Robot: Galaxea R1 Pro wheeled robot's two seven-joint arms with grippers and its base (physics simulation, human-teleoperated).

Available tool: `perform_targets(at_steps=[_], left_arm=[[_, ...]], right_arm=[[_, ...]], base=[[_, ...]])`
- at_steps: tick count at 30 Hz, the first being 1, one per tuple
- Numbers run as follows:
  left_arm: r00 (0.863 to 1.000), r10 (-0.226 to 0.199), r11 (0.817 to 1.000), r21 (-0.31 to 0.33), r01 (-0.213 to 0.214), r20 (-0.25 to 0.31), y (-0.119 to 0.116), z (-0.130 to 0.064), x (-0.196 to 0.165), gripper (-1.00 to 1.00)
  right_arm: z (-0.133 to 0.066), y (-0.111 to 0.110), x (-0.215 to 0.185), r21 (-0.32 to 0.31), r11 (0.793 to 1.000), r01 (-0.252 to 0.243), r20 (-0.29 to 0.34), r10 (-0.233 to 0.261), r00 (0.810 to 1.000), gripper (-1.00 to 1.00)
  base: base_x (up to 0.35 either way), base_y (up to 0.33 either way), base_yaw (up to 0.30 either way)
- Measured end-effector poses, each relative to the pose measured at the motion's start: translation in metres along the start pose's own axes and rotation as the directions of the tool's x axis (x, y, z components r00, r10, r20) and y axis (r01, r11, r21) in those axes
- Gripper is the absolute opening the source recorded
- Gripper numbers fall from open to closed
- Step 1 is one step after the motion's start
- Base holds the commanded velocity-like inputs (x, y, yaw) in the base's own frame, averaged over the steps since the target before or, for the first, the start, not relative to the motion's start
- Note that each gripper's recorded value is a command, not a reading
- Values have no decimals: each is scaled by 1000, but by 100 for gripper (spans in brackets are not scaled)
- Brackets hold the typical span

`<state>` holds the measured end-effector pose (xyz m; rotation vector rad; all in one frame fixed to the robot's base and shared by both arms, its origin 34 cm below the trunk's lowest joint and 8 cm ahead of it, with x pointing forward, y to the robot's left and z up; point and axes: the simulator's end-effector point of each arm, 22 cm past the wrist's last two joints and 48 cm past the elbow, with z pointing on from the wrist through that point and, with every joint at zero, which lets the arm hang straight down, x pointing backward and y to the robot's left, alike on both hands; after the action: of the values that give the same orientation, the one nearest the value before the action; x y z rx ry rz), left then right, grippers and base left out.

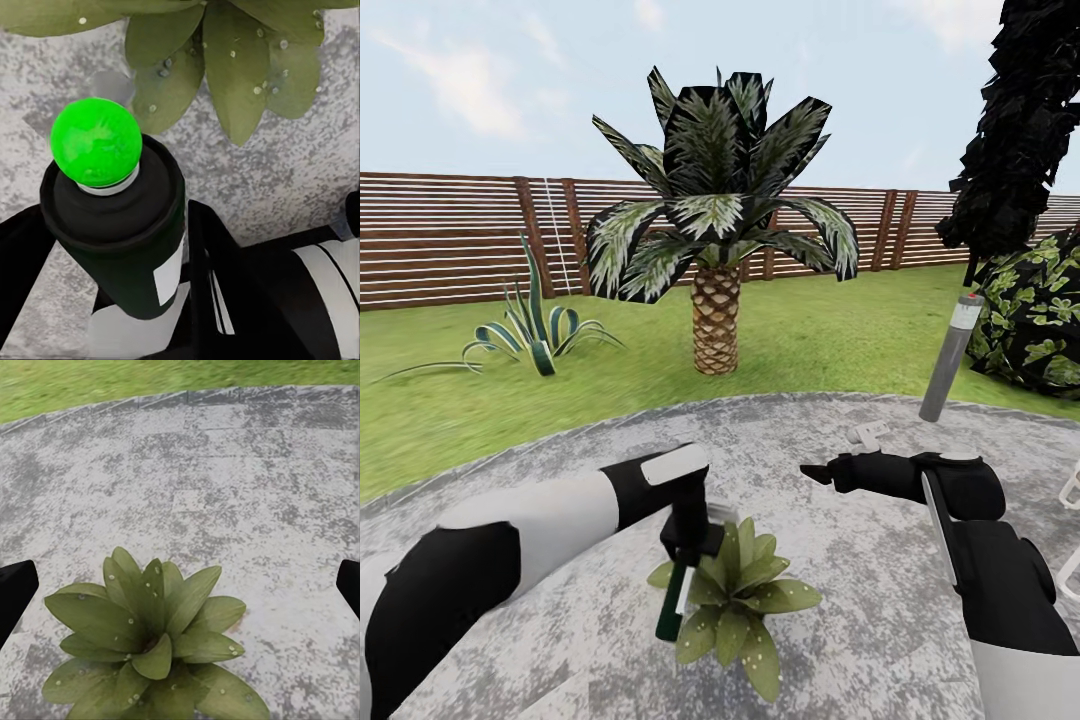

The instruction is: Pick up the pesticide atomizer in the garden and spray insectifuge to fully cover both potted plants in the garden.

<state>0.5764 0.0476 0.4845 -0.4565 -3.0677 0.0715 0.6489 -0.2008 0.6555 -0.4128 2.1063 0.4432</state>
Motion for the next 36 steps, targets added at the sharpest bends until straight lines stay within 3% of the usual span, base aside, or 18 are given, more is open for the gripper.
perform_targets(at_steps=[4, 9, 14, 18, 21, 23, 24, 25, 28, 36], left_arm=[[1000, -12, 1000, -17, 12, -1, 0, -1, -3, -100], [1000, 5, 1000, 2, -5, 12, -15, -8, -8, -100], [999, -31, 995, 93, 28, 32, -35, -21, -17, -100], [999, -42, 994, 99, 39, 25, -31, -17, -15, -100], [998, -63, 998, 20, 63, -9, 13, 21, 6, -100], [995, -93, 996, 18, 93, -22, 34, 44, 19, -100], [992, -124, 991, 42, 124, 2, 49, 57, 22, -100], [991, -130, 991, 49, 128, 36, 64, 62, 21, -100], [987, -129, 988, 98, 120, 92, 77, 79, 25, -100], [986, -130, 985, 125, 117, 100, 74, 107, 44, -100]], right_arm=[[0, 0, 0, -1, 1000, 0, 0, 0, 1000, 100], [0, 0, 0, -1, 1000, 0, 0, 0, 1000, 100], [-1, -2, 0, 3, 1000, 2, 0, -2, 1000, 100], [-1, -3, 0, 3, 1000, 2, 0, -2, 1000, 100], [-1, -1, 0, 0, 1000, 0, 0, 0, 1000, 100], [0, -1, 0, -1, 1000, 0, 0, 0, 1000, 100], [0, 0, 0, -2, 1000, 1, 0, -1, 1000, 100], [0, 0, 0, -2, 1000, 1, -1, -1, 1000, 100], [0, 0, 0, 0, 1000, 2, -2, -2, 1000, 100], [1, 1, 0, 0, 1000, 4, -3, -4, 1000, 100]], base=[[0, 0, 0], [0, 0, 0], [0, 0, 0], [0, 0, 0], [0, 0, 0], [0, 0, 0], [0, 0, 0], [0, 0, 0], [0, 0, 0], [0, 0, 0]])
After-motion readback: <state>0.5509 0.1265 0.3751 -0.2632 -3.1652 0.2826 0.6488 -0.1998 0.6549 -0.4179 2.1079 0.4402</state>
